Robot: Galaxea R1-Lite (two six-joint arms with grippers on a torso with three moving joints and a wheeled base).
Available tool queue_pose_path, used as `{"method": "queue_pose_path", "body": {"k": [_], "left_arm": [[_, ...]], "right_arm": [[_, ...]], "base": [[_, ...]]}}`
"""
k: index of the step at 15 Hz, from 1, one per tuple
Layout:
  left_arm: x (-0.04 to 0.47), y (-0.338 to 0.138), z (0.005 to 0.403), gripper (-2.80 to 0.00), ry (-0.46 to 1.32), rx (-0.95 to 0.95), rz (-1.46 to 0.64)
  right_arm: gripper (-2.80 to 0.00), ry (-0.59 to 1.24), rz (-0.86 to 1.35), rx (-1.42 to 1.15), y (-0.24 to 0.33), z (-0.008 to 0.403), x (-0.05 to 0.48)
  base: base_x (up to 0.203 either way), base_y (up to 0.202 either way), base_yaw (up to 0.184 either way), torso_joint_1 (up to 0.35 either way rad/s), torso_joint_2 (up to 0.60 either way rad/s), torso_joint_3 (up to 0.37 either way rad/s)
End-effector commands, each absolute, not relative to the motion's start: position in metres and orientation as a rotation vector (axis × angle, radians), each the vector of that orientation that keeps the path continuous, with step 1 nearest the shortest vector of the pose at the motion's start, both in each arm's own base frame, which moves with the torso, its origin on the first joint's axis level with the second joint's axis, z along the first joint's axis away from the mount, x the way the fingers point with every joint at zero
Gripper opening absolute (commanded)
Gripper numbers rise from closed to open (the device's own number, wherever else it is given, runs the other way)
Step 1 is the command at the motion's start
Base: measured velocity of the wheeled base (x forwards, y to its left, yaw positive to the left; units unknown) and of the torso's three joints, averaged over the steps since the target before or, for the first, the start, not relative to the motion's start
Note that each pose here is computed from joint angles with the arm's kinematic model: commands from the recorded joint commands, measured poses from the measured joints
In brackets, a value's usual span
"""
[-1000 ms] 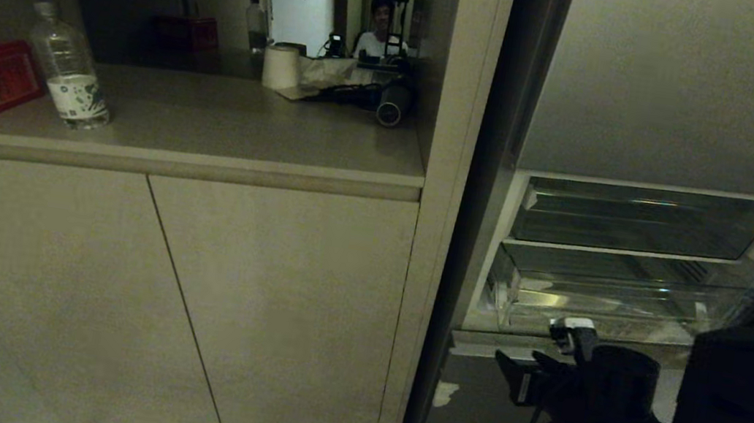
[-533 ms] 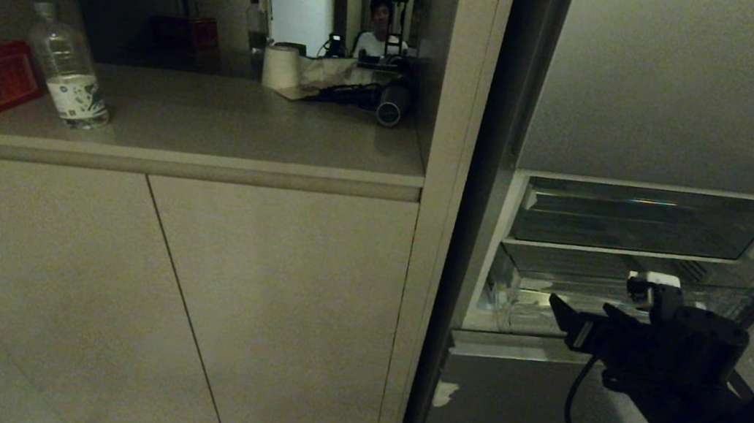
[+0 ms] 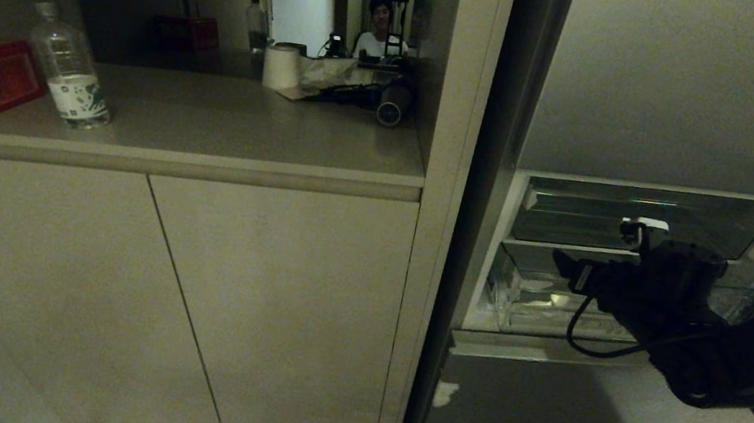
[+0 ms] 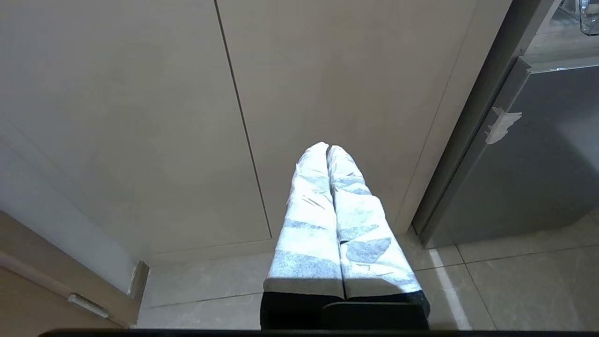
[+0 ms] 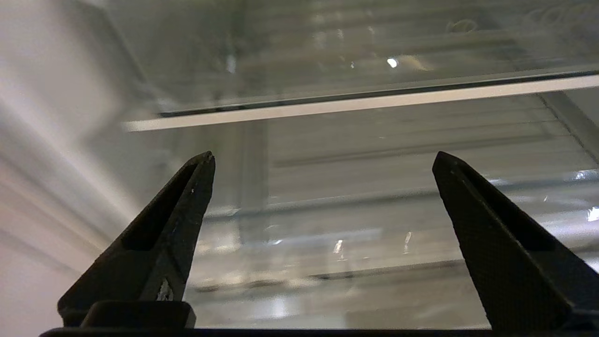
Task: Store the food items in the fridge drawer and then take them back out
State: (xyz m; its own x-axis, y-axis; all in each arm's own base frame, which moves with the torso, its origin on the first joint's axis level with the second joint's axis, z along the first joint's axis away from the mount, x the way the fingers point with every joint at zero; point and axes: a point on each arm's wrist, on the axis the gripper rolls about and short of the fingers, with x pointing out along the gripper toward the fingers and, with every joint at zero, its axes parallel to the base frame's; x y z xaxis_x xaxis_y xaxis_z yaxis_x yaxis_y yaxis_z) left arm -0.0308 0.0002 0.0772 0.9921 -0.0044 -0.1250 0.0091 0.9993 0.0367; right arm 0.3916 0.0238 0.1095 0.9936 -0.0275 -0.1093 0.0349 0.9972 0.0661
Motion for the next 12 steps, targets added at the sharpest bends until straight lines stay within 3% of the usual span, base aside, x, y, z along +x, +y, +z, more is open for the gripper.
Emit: {"method": "queue_pose_path", "body": {"k": [1, 7, 12], "left_arm": [[-0.031, 0.0, 0.077, -2.8, 0.127, 0.037, -0.007], [-0.031, 0.0, 0.077, -2.8, 0.127, 0.037, -0.007], [-0.031, 0.0, 0.077, -2.8, 0.129, 0.037, -0.007]], "right_arm": [[0.0, 0.143, -0.05, 0.041, 0.018, 0.096, 0.417], [0.0, 0.211, -0.066, 0.02, 0.014, 0.088, 0.448], [0.0, 0.333, -0.07, -0.005, 0.013, 0.118, 0.442]], "base": [[0.0, 0.0, 0.0, 0.0, 0.0, 0.0], [0.0, 0.0, 0.0, 0.0, 0.0, 0.0], [0.0, 0.0, 0.0, 0.0, 0.0, 0.0]]}}
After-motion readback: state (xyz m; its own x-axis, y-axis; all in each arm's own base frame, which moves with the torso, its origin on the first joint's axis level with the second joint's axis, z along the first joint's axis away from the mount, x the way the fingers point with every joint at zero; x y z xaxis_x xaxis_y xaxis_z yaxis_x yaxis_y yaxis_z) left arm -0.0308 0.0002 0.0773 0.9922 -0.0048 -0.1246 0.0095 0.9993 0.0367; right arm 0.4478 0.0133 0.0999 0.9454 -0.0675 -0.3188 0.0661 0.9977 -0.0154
